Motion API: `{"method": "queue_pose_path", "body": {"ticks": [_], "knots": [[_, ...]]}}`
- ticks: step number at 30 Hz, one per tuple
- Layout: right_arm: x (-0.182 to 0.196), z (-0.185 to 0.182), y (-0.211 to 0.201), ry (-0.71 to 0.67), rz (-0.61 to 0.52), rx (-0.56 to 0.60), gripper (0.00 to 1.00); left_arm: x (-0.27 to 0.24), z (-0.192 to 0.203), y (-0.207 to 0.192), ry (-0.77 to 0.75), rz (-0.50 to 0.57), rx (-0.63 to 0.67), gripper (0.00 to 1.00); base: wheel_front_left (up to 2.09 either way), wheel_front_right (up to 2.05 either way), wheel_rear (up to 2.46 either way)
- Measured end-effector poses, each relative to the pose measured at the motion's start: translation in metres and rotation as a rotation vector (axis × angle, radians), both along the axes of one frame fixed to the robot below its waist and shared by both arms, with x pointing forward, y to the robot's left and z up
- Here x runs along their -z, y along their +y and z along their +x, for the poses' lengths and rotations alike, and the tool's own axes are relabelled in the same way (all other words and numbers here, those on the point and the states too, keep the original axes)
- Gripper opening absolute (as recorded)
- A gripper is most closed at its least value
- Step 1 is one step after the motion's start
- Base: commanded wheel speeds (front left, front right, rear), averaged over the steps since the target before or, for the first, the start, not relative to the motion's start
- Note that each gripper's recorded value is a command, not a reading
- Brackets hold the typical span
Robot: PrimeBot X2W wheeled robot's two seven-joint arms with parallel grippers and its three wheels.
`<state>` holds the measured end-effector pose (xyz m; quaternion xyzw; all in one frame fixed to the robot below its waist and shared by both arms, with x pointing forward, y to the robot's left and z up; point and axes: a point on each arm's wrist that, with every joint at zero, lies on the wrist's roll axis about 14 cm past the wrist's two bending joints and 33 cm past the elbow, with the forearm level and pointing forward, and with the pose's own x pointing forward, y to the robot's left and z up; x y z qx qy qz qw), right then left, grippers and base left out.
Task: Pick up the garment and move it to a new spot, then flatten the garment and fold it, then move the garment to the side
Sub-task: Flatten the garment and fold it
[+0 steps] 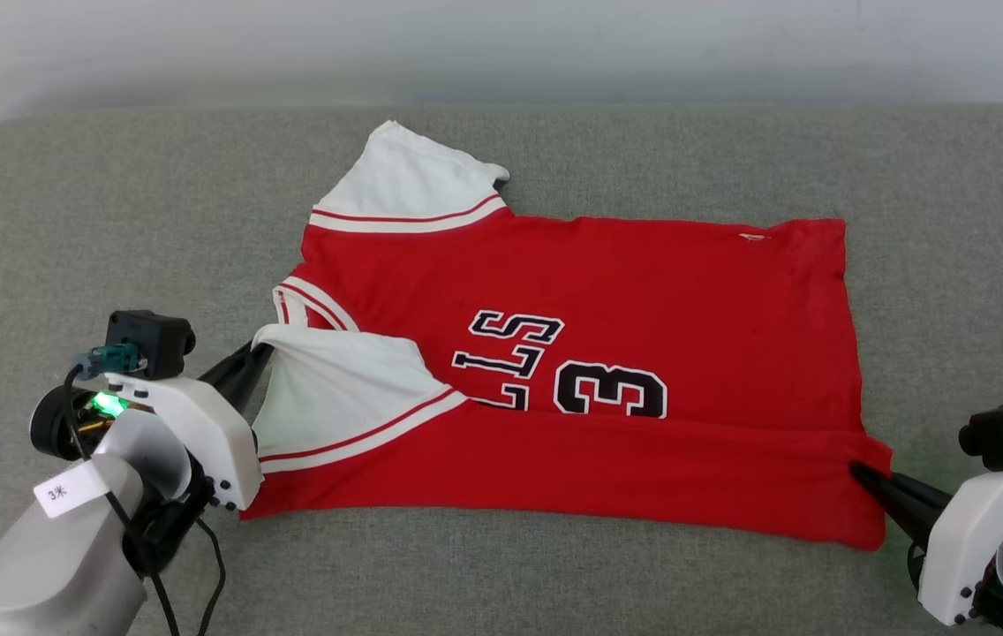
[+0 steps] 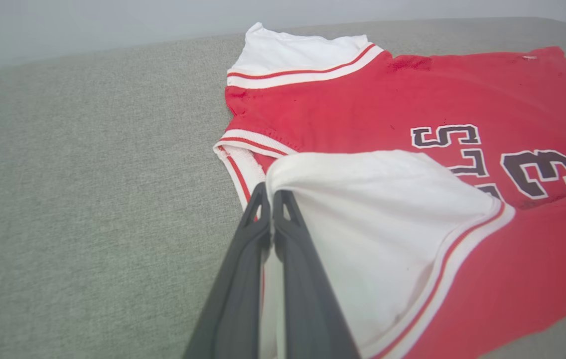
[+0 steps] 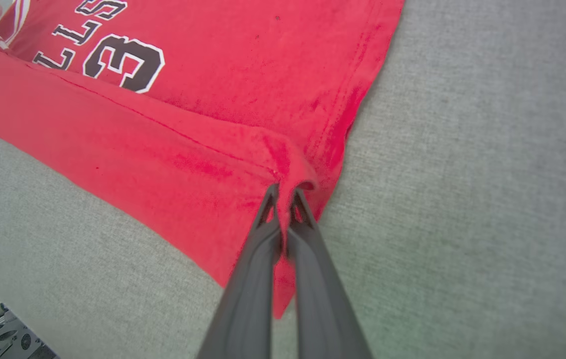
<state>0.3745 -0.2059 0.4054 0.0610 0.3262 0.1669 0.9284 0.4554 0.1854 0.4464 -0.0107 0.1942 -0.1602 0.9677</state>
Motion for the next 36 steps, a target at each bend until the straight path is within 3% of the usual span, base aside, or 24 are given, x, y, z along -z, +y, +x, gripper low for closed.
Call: {"method": "queue_pose_path", "body": {"ticks": [10,17,18,19,20,28,36], "knots": [[0.026,0.01,-0.001,0.066,-0.024,-0.002,0.0,0.064,0.008,0.006,0.172,0.051,-0.009,0.0,0.0,0.0,0.0],[0.025,0.01,0.0,0.055,-0.011,0.014,0.0,0.073,0.007,0.005,0.197,0.045,-0.024,0.0,0.0,0.0,0.0],[0.023,0.011,0.0,0.042,-0.002,0.025,0.27,0.072,0.007,0.005,0.198,0.041,-0.028,0.14,0.0,0.0,0.0],[0.021,0.012,0.0,0.034,0.006,0.034,0.96,0.07,0.008,0.005,0.196,0.038,-0.032,0.92,0.0,0.0,0.0],[0.018,0.012,0.0,0.022,0.008,0.036,1.0,0.068,0.007,0.005,0.191,0.044,-0.029,1.0,0.0,0.0,0.0],[-0.015,0.014,-0.004,-0.107,0.022,0.069,1.0,0.025,0.008,0.019,0.118,0.074,-0.025,1.0,0.0,0.0,0.0],[-0.031,0.005,0.001,-0.149,0.03,0.065,1.0,-0.003,-0.011,0.025,0.265,0.135,0.042,1.0,0.0,0.0,0.0]]}}
